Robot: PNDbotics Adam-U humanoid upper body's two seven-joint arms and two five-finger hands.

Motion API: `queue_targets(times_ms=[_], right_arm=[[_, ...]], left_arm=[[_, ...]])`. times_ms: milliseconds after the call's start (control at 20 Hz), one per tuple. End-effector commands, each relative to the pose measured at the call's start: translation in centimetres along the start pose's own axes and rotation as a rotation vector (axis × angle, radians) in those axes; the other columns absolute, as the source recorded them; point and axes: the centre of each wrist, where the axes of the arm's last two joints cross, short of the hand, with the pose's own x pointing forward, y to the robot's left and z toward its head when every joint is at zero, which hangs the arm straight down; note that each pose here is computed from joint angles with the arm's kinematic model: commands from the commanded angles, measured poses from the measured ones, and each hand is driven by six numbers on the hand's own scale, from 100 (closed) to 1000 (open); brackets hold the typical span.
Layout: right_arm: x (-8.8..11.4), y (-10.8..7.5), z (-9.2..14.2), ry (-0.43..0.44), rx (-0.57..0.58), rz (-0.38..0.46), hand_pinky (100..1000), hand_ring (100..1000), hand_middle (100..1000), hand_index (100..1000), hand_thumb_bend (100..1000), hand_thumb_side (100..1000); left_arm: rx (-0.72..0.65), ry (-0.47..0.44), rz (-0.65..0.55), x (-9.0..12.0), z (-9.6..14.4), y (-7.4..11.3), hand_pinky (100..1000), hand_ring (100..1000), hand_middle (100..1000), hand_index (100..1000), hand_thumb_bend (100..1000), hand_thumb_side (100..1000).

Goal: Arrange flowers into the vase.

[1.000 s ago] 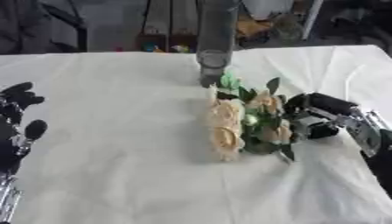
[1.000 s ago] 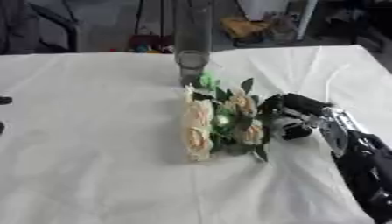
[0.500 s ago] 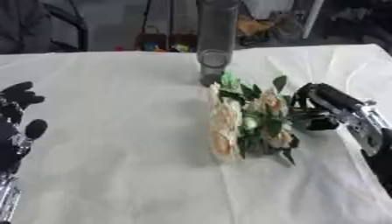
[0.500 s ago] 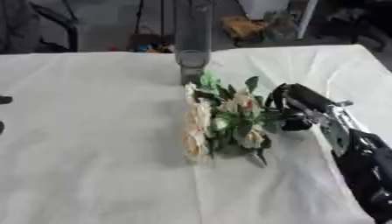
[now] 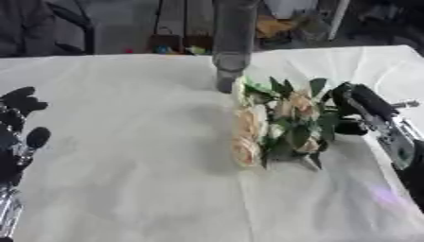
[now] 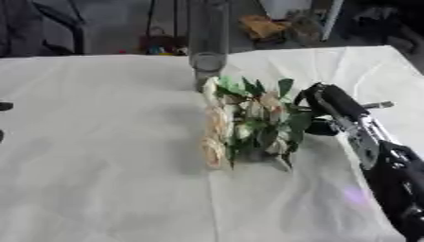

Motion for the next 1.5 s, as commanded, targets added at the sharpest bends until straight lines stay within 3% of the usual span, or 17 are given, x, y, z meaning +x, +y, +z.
queue_targets(times_ms=[50, 600, 1100, 1500], right_arm=[[-0.7, -1.5, 0.0, 0.004, -0.043, 0.03, 100, 182, 100, 312, 100, 263], [-0.9, -2.7, -0.3, 0.025, -0.128, 0.014, 100, 125, 100, 191, 100, 390], [-0.8, -7.1, -1.9, 0.034, -0.223, -0.046, 100, 124, 100, 198, 100, 467], [-0.1, -9.7, -3.3, 0.012, -0.248, -0.108, 100, 119, 100, 198, 100, 452]], left_arm=[[0.001, -0.025, -0.005, 0.6, -0.5, 0.2, 917, 680, 759, 646, 1000, 502], [0.002, -0.025, -0.007, 0.6, -0.5, 0.3, 916, 680, 759, 647, 1000, 503], [0.003, -0.019, -0.011, 0.5, -0.3, 0.4, 915, 679, 759, 646, 1000, 504], [0.004, -0.016, -0.014, 0.4, -0.2, 0.4, 914, 679, 759, 646, 1000, 504]])
